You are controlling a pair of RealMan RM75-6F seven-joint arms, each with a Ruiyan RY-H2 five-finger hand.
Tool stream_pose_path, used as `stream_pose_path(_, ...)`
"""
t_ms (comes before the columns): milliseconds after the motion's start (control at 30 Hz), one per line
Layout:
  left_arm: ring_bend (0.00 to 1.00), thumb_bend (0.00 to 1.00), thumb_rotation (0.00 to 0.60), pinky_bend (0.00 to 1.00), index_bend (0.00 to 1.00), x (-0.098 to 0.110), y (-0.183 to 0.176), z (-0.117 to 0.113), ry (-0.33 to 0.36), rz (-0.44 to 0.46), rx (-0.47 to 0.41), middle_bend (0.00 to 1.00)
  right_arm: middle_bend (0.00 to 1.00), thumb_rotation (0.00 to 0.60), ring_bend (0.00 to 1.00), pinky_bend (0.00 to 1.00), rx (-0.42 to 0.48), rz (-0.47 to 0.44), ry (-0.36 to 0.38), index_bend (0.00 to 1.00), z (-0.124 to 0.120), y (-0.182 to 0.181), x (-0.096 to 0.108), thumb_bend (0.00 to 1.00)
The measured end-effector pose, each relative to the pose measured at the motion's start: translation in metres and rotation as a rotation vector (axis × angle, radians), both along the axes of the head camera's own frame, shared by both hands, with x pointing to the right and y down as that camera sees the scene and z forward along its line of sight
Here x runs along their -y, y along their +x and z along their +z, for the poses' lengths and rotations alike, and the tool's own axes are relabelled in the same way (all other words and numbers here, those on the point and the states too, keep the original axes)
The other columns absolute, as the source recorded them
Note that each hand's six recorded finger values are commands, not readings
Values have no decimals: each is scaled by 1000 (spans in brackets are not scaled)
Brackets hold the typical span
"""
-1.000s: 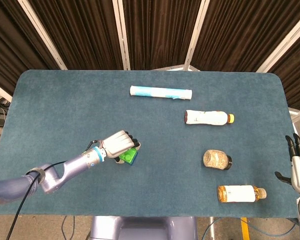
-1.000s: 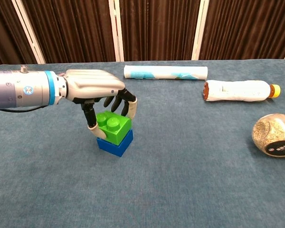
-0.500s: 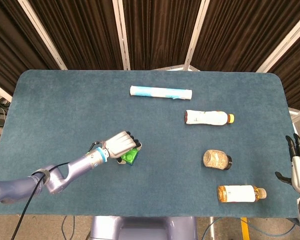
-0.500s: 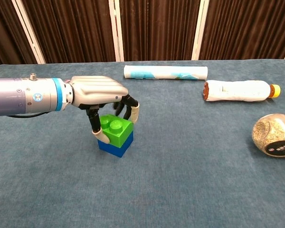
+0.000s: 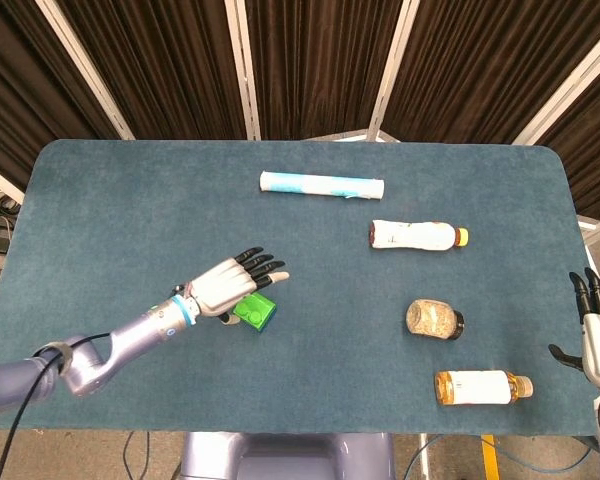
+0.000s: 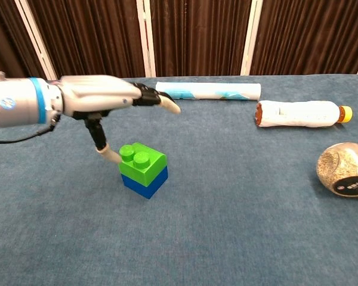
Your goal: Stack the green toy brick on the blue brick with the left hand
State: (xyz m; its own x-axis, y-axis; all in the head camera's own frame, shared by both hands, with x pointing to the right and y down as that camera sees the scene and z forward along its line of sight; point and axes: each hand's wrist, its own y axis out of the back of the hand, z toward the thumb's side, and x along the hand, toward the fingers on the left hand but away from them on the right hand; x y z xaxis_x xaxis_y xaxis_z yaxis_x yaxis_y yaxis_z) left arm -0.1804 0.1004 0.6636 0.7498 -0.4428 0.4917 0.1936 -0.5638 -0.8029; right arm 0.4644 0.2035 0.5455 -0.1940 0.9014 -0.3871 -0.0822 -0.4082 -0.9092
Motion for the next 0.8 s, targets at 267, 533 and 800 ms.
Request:
stream_pose_path(267,0,0,600,0,0,8,-51,-35,84,-168,-35,0,0,600,0,0,29,-16,11,0,-5,-3,-1,0)
stream_pose_path(533,0,0,600,0,0,-23,-145,-74,240,-506,57,0,0,600,0,0,50,-49,20,0,-5,-2,0,0)
stream_pose_path(800,0,0,600,0,0,-78,-221,-83,237,-755,132,0,0,600,0,0,78,-84,51,0,-12,-4,2,0)
